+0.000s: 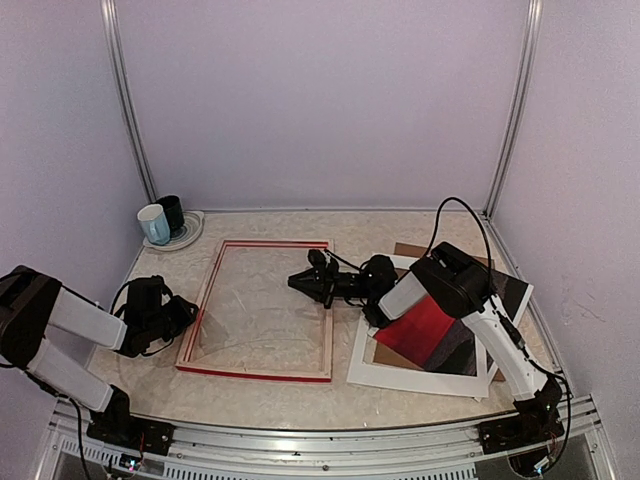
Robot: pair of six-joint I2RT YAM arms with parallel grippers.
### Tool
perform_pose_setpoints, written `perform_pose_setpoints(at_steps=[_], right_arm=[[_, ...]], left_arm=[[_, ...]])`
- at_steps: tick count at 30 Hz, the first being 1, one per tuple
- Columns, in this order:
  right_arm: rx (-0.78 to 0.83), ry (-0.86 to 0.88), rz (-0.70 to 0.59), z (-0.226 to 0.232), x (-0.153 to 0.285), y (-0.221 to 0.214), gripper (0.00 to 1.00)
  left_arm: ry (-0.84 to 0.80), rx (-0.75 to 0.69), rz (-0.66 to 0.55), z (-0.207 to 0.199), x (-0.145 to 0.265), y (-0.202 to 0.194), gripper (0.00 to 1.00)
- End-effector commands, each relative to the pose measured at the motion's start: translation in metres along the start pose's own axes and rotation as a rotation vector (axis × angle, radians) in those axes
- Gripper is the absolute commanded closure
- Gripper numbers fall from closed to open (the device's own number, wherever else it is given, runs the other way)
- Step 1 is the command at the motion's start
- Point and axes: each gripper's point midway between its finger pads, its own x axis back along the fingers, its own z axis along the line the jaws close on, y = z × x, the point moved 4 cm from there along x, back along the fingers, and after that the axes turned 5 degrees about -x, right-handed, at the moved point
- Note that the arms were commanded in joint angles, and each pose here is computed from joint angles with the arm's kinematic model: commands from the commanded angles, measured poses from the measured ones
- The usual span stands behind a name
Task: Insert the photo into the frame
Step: Place the glass panel at the frame body.
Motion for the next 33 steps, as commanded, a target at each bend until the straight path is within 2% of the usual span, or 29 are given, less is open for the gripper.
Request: perform_pose_setpoints(at_steps=[1,7,26,33], right_arm=[[-0.025,0.014,-0.005,-0.036,0.011,-0.019,0.92],[-0.018,0.016,-0.009,-0.033,0.010,-0.019,0.92],[-0.032,-0.129,-0.016,-0.061,0.016,-0.022,0.91],[-0.018,-0.185,-0.009,-0.062,0.015,-0.021,0.82]], left_arm=[[0.054,-0.017,0.100,0.012,-0.001,-0.022,0.69],[0.051,-0.009,0.104,0.014,-0.001,-0.022,0.65],[0.032,0.006,0.107,0.014,0.000,-0.022,0.65],[0.032,0.007,0.109,0.014,-0.001,-0.023,0.65]])
